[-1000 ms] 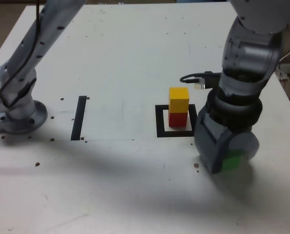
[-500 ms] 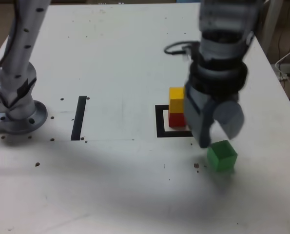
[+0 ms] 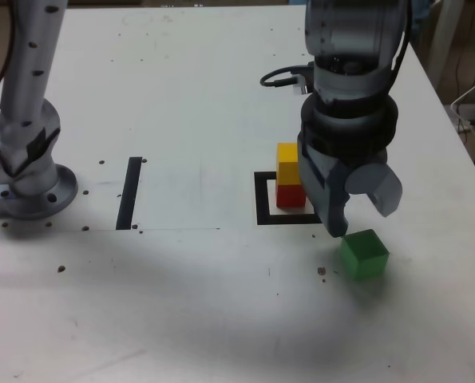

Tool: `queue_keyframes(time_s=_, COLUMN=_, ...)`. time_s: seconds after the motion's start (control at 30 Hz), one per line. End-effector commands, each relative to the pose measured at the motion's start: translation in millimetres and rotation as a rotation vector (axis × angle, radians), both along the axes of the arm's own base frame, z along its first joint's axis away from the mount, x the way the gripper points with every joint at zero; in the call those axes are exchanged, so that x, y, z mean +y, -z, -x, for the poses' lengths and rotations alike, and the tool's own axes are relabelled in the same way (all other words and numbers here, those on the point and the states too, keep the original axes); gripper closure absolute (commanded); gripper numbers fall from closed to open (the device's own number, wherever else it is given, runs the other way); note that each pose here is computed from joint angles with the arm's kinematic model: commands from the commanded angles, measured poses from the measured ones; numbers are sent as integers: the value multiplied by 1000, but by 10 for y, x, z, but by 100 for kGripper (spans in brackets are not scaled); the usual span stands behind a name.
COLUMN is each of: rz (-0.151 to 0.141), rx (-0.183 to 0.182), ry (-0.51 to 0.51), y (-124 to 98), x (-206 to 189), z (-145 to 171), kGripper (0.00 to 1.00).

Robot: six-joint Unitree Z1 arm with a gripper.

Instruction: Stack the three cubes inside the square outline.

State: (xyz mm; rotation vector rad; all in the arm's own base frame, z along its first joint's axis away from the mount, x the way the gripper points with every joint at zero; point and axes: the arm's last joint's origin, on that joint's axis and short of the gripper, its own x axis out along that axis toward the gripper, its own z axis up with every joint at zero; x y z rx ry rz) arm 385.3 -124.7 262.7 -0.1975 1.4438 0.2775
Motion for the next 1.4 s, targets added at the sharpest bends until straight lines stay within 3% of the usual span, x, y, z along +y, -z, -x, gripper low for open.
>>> queue_keyframes(time_s=0.0, rz=-4, rx=2, ry=-6, y=36, x=-14, z=-27, kGripper=1)
queue_keyframes(time_s=0.23, rz=-8, rx=20, ry=-17, y=131, x=-32, z=-76, kGripper=0)
queue_keyframes(time_s=0.63, rz=-2, rx=11, ry=-20, y=288, x=-109, z=-299, kGripper=1)
queue_keyframes(time_s=1.0, rz=-8, rx=45, ry=-26, y=567, x=-152, z=-419, kGripper=2)
queue_keyframes(time_s=1.17, rz=-10, rx=48, ry=-27, y=511, x=-149, z=-372, kGripper=3)
queue_keyframes(time_s=1.37, rz=-31, rx=7, ry=-31, y=180, x=-131, z=-224, kGripper=1)
